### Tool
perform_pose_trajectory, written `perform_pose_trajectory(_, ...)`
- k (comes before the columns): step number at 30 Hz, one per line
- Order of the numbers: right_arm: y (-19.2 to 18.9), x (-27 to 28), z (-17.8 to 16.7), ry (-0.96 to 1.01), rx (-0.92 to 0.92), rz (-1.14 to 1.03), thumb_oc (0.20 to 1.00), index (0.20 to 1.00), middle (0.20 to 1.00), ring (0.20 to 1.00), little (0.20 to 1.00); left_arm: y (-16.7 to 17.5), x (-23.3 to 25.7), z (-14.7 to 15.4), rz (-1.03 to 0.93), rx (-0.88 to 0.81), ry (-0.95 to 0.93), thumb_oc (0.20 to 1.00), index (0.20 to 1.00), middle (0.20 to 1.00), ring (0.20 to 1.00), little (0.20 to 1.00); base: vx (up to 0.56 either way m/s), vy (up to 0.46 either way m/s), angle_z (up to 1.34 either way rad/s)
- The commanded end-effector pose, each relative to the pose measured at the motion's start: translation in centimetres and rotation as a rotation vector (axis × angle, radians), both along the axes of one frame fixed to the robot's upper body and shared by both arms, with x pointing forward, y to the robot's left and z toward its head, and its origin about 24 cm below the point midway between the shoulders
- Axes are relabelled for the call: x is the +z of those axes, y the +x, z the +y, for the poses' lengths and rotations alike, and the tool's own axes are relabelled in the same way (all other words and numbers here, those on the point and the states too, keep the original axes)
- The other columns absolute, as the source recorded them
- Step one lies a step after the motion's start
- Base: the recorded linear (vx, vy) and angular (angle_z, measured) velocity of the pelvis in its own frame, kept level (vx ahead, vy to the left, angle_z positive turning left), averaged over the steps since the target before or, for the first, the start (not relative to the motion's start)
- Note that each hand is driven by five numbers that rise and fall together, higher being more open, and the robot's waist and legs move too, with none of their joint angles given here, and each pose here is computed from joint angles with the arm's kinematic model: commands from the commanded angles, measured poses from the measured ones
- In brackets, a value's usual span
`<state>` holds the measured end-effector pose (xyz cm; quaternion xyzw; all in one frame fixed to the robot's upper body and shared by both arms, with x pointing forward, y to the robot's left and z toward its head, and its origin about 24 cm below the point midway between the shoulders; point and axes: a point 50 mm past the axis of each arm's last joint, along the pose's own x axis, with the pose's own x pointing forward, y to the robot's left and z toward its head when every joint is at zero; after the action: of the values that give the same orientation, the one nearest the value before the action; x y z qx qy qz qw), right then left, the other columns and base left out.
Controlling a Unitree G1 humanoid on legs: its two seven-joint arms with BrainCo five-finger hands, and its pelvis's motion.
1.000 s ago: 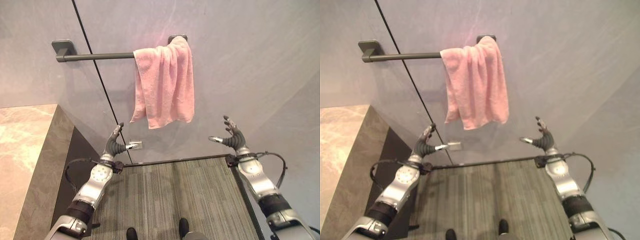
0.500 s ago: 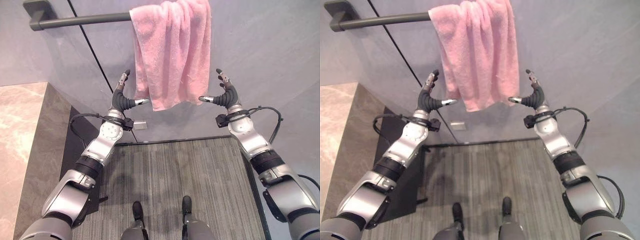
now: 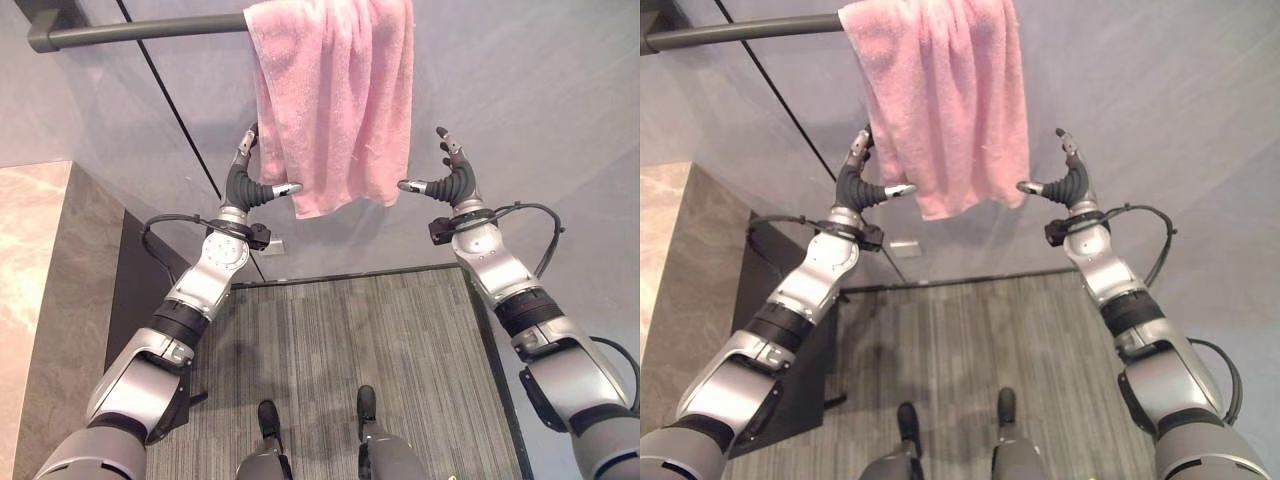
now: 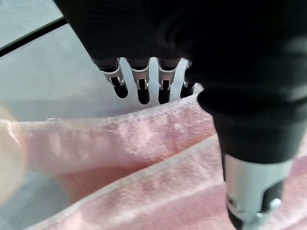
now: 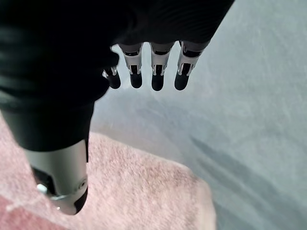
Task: Put brush and paste in cup on sink, flatten towel.
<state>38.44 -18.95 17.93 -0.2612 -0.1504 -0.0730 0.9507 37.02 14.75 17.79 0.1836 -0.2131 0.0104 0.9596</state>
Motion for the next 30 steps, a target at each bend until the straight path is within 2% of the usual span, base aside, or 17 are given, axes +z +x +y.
perform_pose_trajectory(1, 0.6, 4.2, 0.1, 0.061, -0.033, -0.149, 1.000, 1.000, 1.000, 1.000, 1.000, 0.3, 2.6, -0.4, -0.093, 0.002, -0.048, 1.000, 1.000, 1.000, 1.000, 1.000, 0.00, 0.000, 0.00)
perform_pose_trajectory(21, 2.4, 8.7, 0.0, 0.093, -0.076, -0.161, 1.000, 1.000, 1.000, 1.000, 1.000, 0.4, 5.1, -3.1, -0.160, -0.089, -0.120, 1.000, 1.000, 1.000, 1.000, 1.000, 0.00, 0.000, 0.00)
perform_pose_trajectory(22, 2.5, 8.9, 0.2, 0.083, -0.068, -0.155, 0.871, 0.871, 0.871, 0.871, 0.871, 0.4, 5.1, -3.2, -0.157, -0.095, -0.130, 0.805, 0.805, 0.805, 0.805, 0.805, 0.00, 0.000, 0.00)
perform_pose_trajectory(23, 2.6, 8.9, 0.4, 0.087, -0.061, -0.152, 0.849, 0.849, 0.849, 0.849, 0.849, 0.4, 5.1, -3.2, -0.152, -0.101, -0.141, 0.699, 0.699, 0.699, 0.699, 0.699, 0.00, 0.000, 0.00)
perform_pose_trajectory(24, 2.6, 8.9, 0.4, 0.087, -0.061, -0.152, 0.633, 0.633, 0.633, 0.633, 0.633, 0.4, 5.1, -3.2, -0.152, -0.101, -0.141, 0.489, 0.489, 0.489, 0.489, 0.489, 0.00, 0.000, 0.00)
perform_pose_trajectory(25, 2.6, 8.9, 0.7, 0.095, -0.050, -0.149, 0.256, 0.256, 0.256, 0.256, 0.256, 0.4, 4.9, -3.3, -0.139, -0.116, -0.168, 0.200, 0.200, 0.200, 0.200, 0.200, 0.00, 0.000, 0.00)
perform_pose_trajectory(26, 2.7, 8.8, 0.8, 0.108, -0.044, -0.148, 0.200, 0.200, 0.200, 0.200, 0.200, 0.4, 4.8, -3.3, -0.135, -0.120, -0.174, 0.200, 0.200, 0.200, 0.200, 0.200, 0.00, -0.009, 0.05)
perform_pose_trajectory(30, 2.7, 8.3, 1.3, 0.129, -0.015, -0.133, 0.200, 0.200, 0.200, 0.200, 0.200, 0.4, 4.4, -3.2, -0.119, -0.120, -0.169, 0.200, 0.200, 0.200, 0.200, 0.200, 0.00, -0.010, 0.07)
